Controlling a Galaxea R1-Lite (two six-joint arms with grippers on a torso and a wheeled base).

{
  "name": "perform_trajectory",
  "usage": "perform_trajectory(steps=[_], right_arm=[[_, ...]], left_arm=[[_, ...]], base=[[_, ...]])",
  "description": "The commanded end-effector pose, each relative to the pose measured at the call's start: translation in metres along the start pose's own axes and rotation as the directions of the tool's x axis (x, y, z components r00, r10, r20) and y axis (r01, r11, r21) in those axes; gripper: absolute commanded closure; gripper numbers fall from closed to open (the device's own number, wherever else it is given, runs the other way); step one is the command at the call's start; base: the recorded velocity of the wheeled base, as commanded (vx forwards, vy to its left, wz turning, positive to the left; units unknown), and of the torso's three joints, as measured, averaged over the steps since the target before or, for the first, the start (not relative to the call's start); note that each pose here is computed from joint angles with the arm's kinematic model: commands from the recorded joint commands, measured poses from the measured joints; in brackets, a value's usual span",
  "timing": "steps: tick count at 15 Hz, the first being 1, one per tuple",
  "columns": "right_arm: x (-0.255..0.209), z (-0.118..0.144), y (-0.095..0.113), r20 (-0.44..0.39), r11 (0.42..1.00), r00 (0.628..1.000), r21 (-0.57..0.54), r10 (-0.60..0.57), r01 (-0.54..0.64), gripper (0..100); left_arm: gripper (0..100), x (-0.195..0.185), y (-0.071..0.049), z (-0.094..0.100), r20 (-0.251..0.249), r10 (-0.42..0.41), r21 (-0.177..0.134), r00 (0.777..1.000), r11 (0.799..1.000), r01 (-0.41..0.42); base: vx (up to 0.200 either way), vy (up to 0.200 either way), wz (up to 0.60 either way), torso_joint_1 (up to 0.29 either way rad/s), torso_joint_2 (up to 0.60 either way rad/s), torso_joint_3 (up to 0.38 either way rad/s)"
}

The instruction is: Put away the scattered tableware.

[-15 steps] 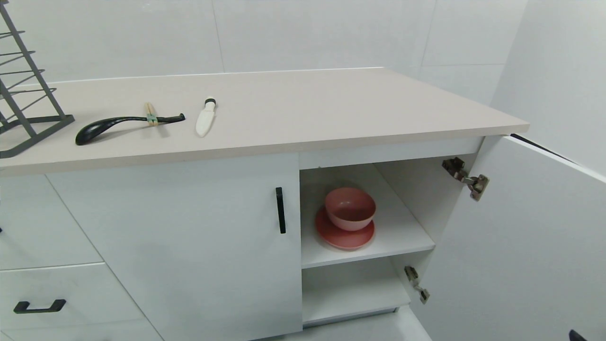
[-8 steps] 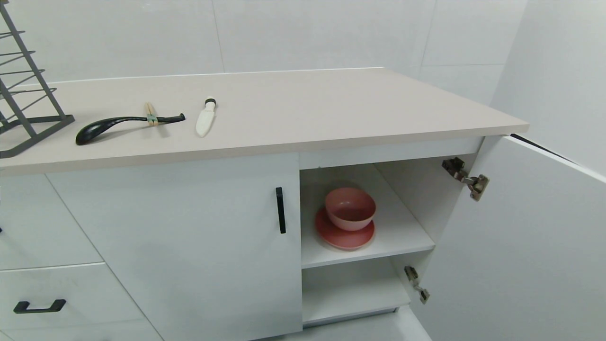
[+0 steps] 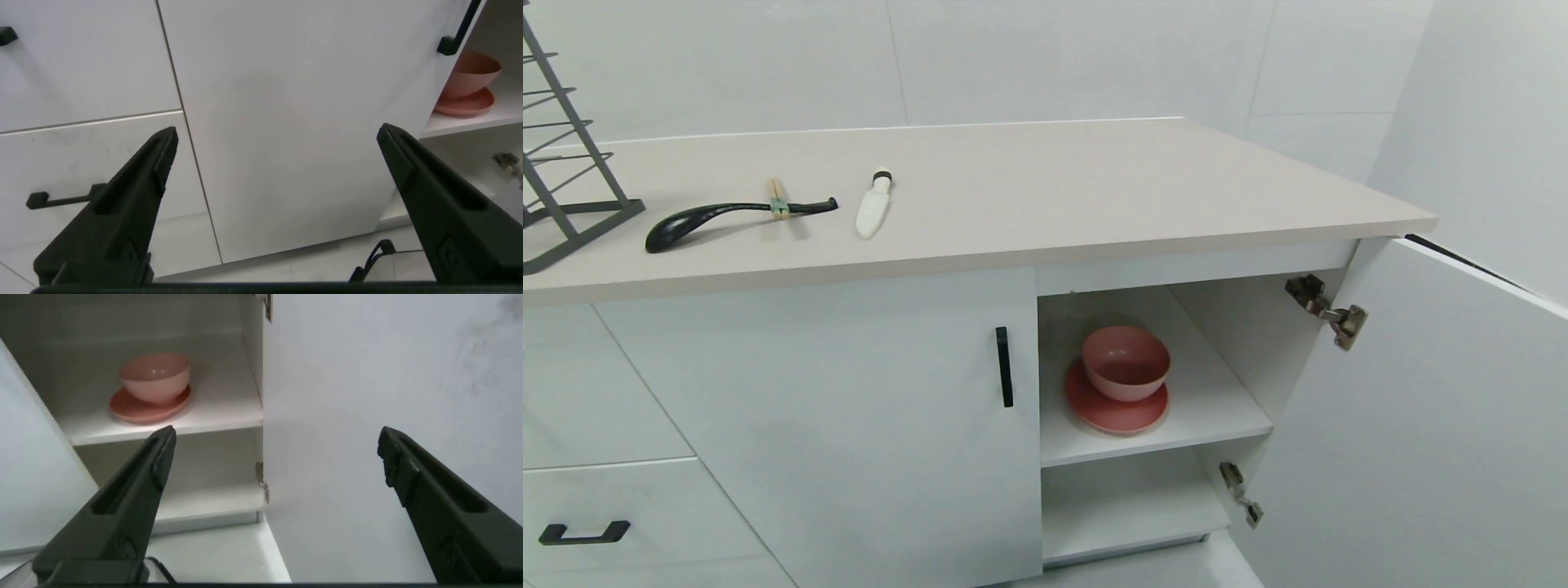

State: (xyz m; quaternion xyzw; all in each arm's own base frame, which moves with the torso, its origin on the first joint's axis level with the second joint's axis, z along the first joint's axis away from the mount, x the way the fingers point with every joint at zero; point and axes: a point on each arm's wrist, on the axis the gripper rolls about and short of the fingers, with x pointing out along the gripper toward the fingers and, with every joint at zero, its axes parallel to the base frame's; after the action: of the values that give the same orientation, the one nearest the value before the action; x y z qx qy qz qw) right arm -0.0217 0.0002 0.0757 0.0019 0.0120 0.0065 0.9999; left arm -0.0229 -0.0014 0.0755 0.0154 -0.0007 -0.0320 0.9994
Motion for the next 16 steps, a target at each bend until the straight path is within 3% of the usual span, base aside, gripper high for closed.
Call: perform_trajectory(steps=[1,3,4,6,12,16], right_arm=[[-0.0011,-0.0002,0.0000,0.015,1.000,1.000,0.001,-0.002,0.002,0],[-0.0011,-0.0002,0.0000,0.015,1.000,1.000,0.002,-0.002,0.002,0],[-0.0011,-0.0002,0.0000,0.015,1.000,1.000,0.002,-0.002,0.002,100],[-0.0011,-0.0002,0.0000,0.015,1.000,1.000,0.002,-0.002,0.002,100],[-0.0011,-0.0002,0.0000,0.015,1.000,1.000,0.002,-0.002,0.002,100],[-0.0011,-0.0002,0.0000,0.015,1.000,1.000,0.002,-0.002,0.002,100]], left_arm=[[0,0.0000,0.0000,0.0000,0.000,0.000,-0.002,1.000,1.000,0.000],[0,0.0000,0.0000,0.0000,0.000,0.000,-0.002,1.000,1.000,0.000],[0,0.0000,0.0000,0.0000,0.000,0.000,-0.002,1.000,1.000,0.000],[0,0.0000,0.0000,0.0000,0.000,0.000,-0.002,1.000,1.000,0.000],[0,0.0000,0.0000,0.0000,0.000,0.000,-0.003,1.000,1.000,0.000],[0,0.0000,0.0000,0.0000,0.000,0.000,-0.006,1.000,1.000,0.000]], base=[[0.000,0.000,0.00,0.000,0.00,0.000],[0.000,0.000,0.00,0.000,0.00,0.000],[0.000,0.000,0.00,0.000,0.00,0.000],[0.000,0.000,0.00,0.000,0.00,0.000],[-0.200,0.000,0.00,0.005,0.00,0.002],[-0.050,-0.200,0.00,0.001,0.00,0.004]])
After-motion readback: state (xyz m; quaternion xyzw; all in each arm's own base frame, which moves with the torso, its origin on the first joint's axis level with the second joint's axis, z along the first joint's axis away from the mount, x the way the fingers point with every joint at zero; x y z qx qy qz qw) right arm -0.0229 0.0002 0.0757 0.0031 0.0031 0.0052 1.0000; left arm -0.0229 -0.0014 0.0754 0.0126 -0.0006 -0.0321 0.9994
